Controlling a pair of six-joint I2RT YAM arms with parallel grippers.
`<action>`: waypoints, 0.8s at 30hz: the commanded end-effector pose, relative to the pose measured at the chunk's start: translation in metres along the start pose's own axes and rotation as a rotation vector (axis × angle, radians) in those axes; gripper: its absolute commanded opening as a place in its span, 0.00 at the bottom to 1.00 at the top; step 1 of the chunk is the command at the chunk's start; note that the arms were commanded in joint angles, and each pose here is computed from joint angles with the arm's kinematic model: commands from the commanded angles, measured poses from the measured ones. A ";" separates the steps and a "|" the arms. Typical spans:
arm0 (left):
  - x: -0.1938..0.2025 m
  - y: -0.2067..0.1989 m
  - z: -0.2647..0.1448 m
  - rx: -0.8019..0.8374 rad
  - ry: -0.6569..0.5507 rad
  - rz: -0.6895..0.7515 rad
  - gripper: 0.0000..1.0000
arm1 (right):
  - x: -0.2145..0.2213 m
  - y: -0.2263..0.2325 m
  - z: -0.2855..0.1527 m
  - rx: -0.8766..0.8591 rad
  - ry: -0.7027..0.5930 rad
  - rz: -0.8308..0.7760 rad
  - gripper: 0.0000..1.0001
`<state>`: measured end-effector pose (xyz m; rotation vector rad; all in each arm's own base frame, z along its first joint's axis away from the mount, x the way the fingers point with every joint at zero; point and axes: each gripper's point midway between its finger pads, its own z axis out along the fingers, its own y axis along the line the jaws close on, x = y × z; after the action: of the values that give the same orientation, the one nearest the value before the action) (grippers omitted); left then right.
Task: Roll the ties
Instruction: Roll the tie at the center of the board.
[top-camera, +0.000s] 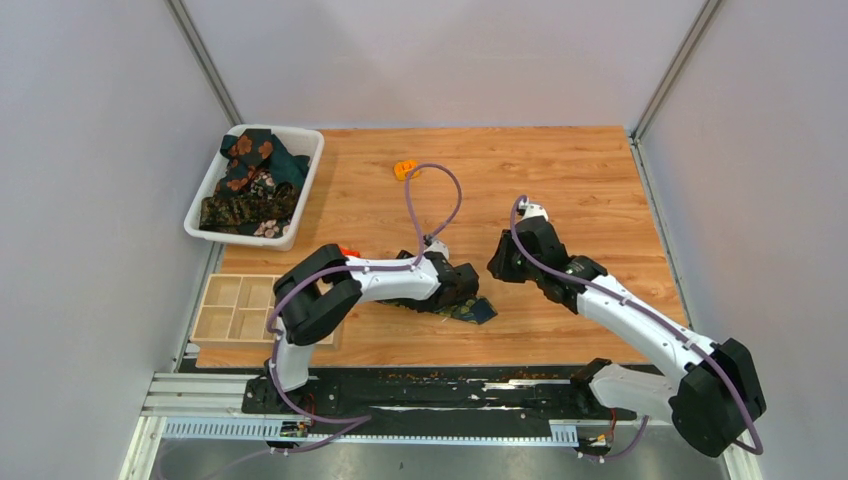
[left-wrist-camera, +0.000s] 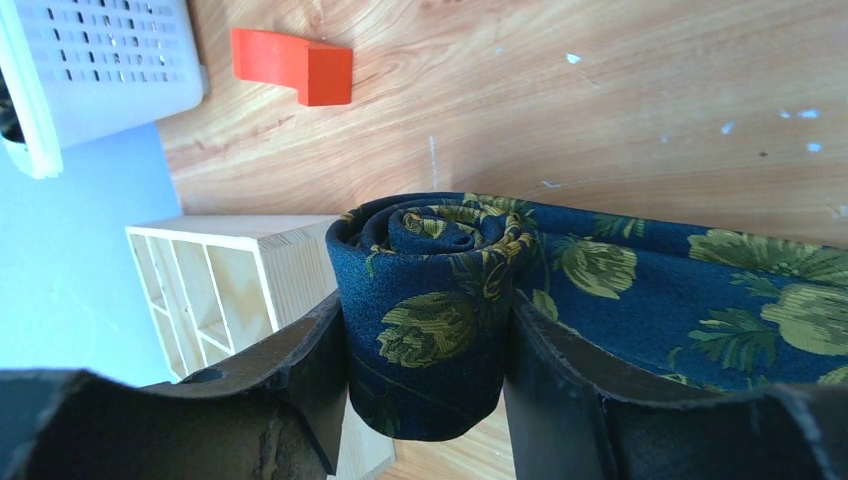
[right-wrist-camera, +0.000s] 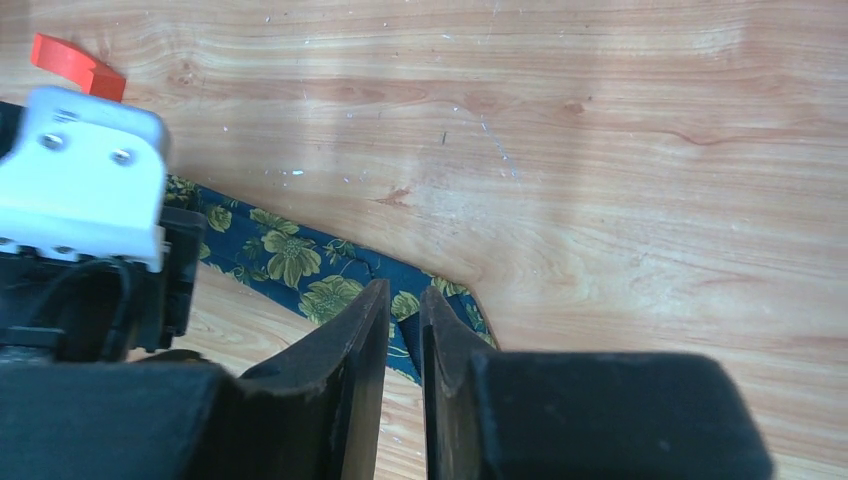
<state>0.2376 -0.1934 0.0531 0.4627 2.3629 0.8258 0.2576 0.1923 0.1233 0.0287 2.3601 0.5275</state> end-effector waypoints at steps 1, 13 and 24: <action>-0.010 -0.012 -0.005 -0.030 -0.051 0.029 0.60 | -0.009 -0.003 -0.010 0.003 -0.042 0.019 0.19; -0.012 -0.038 -0.019 0.056 -0.060 0.075 0.74 | -0.012 -0.001 -0.017 -0.010 -0.053 0.022 0.20; -0.019 -0.052 -0.043 0.241 -0.064 0.043 0.76 | -0.025 0.003 -0.027 -0.017 -0.087 0.021 0.21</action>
<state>0.2223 -0.2273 0.0435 0.6827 2.3696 0.7898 0.2530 0.1837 0.1352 0.0478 2.3372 0.5337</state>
